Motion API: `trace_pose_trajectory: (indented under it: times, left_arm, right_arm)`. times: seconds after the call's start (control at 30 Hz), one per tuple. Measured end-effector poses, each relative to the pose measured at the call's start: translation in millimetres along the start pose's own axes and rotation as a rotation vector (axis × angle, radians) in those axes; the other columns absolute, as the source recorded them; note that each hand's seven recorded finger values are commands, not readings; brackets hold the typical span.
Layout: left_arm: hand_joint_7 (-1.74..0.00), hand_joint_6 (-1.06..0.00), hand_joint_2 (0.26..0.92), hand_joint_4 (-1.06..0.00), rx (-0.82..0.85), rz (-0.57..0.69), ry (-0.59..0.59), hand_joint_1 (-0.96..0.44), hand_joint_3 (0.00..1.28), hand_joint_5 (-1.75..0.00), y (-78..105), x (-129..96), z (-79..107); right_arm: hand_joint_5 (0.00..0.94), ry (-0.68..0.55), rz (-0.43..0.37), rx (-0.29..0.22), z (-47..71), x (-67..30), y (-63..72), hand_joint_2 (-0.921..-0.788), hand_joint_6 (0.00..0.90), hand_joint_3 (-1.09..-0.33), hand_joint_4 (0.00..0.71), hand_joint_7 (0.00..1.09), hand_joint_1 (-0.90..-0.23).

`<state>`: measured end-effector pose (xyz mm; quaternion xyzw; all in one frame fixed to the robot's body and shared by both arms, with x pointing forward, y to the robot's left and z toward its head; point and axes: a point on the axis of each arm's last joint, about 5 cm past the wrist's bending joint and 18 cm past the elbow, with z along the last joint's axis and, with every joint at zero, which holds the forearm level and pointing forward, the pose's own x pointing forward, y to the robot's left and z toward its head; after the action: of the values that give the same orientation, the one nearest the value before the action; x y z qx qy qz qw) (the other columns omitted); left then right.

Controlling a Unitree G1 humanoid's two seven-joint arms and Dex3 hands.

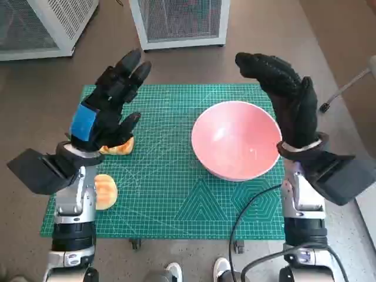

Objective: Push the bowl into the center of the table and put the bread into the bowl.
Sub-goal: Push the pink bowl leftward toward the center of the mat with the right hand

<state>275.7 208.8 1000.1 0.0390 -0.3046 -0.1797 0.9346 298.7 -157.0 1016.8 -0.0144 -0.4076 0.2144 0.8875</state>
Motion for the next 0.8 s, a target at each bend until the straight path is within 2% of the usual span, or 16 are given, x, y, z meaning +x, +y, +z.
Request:
trace_pose_trajectory:
  times: [0.8]
  left_arm:
    - [-0.18, -0.23, 0.921, -0.29, -0.001, 0.001, 0.004, -0.66, 0.45, 0.00, 0.1, -0.3, -0.7]
  right_arm:
    - [0.002, -0.006, -0.010, 0.003, 0.2, -0.8, -1.6, -0.921, -0.001, -0.769, 0.189, 0.48, -0.662]
